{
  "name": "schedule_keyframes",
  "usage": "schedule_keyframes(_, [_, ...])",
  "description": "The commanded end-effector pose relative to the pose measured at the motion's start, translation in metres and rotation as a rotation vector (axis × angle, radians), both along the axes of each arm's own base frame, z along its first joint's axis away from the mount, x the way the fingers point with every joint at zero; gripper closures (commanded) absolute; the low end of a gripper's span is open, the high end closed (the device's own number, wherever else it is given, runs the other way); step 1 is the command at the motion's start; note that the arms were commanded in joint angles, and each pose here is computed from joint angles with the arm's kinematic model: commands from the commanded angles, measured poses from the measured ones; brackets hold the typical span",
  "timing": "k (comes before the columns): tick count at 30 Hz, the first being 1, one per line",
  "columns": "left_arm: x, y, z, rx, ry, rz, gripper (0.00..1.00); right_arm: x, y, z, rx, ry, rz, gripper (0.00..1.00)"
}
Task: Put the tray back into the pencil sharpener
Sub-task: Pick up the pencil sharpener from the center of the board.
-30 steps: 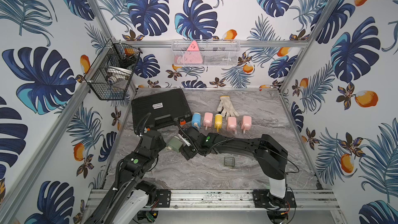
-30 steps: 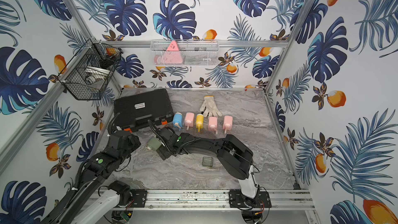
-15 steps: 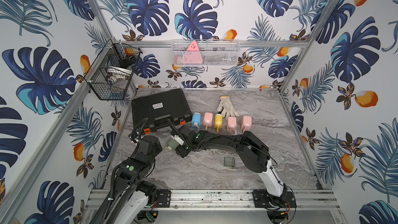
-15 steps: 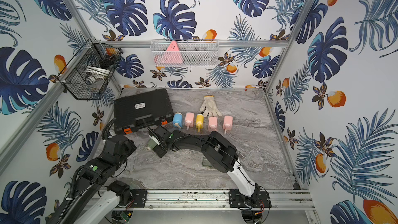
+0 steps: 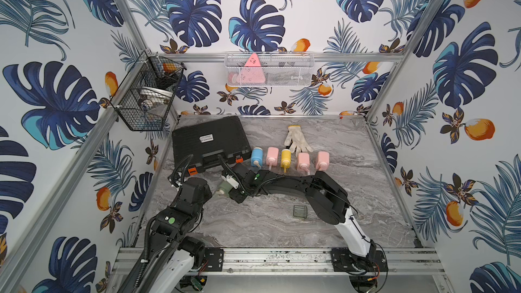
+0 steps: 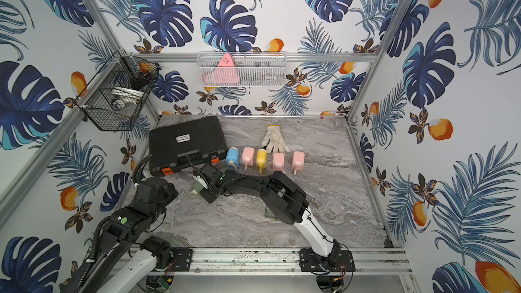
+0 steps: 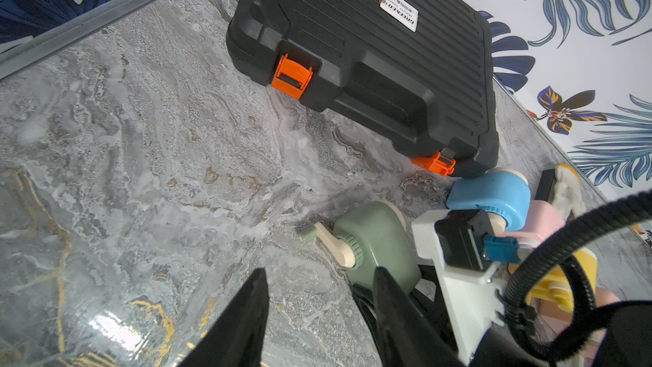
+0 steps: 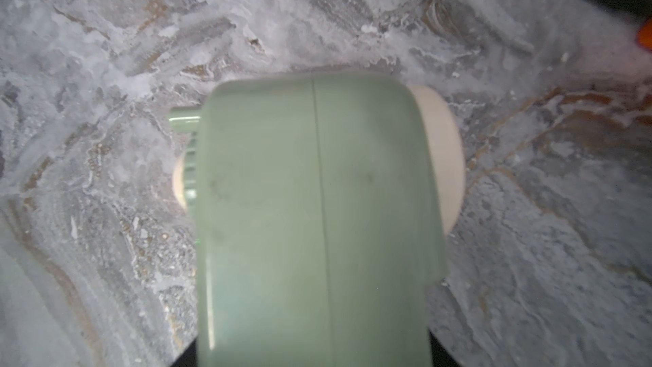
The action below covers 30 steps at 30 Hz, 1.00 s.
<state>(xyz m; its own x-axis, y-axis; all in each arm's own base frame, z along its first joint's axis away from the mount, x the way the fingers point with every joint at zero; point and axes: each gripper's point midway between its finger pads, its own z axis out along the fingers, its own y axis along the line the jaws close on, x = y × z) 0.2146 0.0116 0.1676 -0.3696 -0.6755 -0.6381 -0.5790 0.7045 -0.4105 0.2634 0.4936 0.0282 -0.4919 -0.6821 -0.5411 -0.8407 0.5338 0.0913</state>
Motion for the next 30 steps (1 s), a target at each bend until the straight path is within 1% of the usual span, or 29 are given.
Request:
schedule_keyframes(1, [0.000,0.004,0.004,0.023,-0.002,0.009,0.48,0.001,0.008,0.005,0.029,-0.016,0.032,0.47])
schedule_keyframes(2, [0.000,0.004,0.003,0.023,0.000,0.009,0.48,0.000,0.009,0.005,0.032,-0.012,0.034,0.47])
schedule_keyframes(4, [0.000,0.004,0.003,0.024,0.002,0.009,0.48,0.000,0.011,0.005,0.038,-0.007,0.038,0.39])
schedule_keyframes(5, [0.000,0.004,0.003,0.025,0.004,0.007,0.48,0.000,0.011,0.005,0.038,-0.005,0.038,0.37])
schedule_keyframes(10, [0.000,0.004,0.005,0.028,0.003,0.010,0.48,0.001,0.014,0.005,0.042,-0.009,0.040,0.37])
schedule_keyframes(13, [0.000,0.004,0.006,0.031,0.002,0.008,0.48,0.002,0.016,0.003,0.037,-0.007,0.046,0.39])
schedule_keyframes(17, [-0.001,0.005,0.007,0.036,0.003,0.008,0.48,0.002,0.018,0.004,0.045,-0.010,0.053,0.47])
schedule_keyframes(24, [-0.003,0.010,0.016,0.062,-0.004,0.019,0.48,0.001,0.016,0.014,0.070,-0.042,0.064,0.67])
schedule_keyframes(27, [-0.003,0.011,0.021,0.073,-0.013,0.014,0.48,0.001,0.015,0.028,0.105,-0.073,0.071,0.73])
schedule_keyframes(30, [-0.001,0.008,0.031,0.081,-0.022,-0.018,0.48,0.002,0.011,0.046,0.144,-0.120,0.066,0.80])
